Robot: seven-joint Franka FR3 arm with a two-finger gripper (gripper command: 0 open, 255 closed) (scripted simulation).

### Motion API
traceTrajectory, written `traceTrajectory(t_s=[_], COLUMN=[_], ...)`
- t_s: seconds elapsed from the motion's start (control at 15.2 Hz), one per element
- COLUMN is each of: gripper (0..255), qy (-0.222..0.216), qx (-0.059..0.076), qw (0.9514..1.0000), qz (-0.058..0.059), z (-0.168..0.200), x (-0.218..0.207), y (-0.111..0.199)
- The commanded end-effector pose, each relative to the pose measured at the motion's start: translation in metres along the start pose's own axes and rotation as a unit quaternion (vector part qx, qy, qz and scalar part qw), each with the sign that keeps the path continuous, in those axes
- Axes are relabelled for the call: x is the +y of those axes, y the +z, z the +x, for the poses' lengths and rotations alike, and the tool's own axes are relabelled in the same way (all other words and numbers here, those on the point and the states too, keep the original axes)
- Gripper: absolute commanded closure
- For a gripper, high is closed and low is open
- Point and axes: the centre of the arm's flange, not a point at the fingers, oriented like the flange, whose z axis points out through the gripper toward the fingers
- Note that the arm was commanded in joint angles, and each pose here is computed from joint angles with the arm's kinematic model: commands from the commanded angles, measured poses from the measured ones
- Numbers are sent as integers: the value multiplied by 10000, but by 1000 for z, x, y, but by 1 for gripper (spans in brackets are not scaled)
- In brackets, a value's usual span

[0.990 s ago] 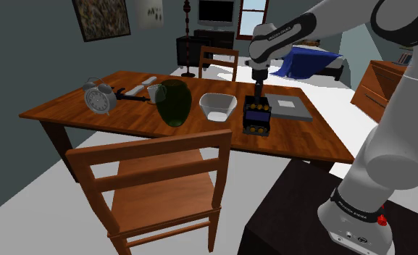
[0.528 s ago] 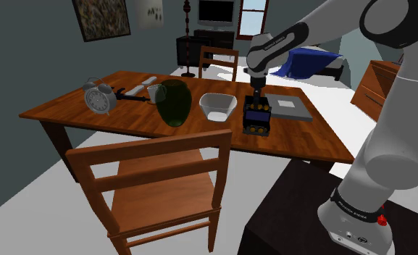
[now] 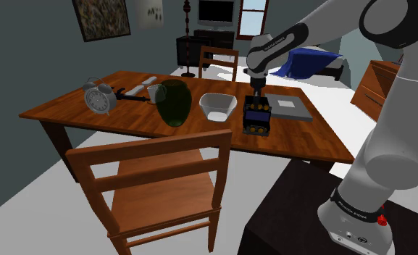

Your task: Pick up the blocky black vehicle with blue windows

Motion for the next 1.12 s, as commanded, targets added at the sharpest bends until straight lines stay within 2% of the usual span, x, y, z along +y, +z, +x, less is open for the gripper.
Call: traceTrajectory(t_s=[0.0, 0.13, 1.06], gripper=[255, 255, 255], qy=[5, 5, 5], qx=[-5, -4, -4], qw=[10000, 10000, 10000], qz=[3, 4, 4], z=[0, 0, -9], x=[0, 0, 3], y=[1, 0, -73])
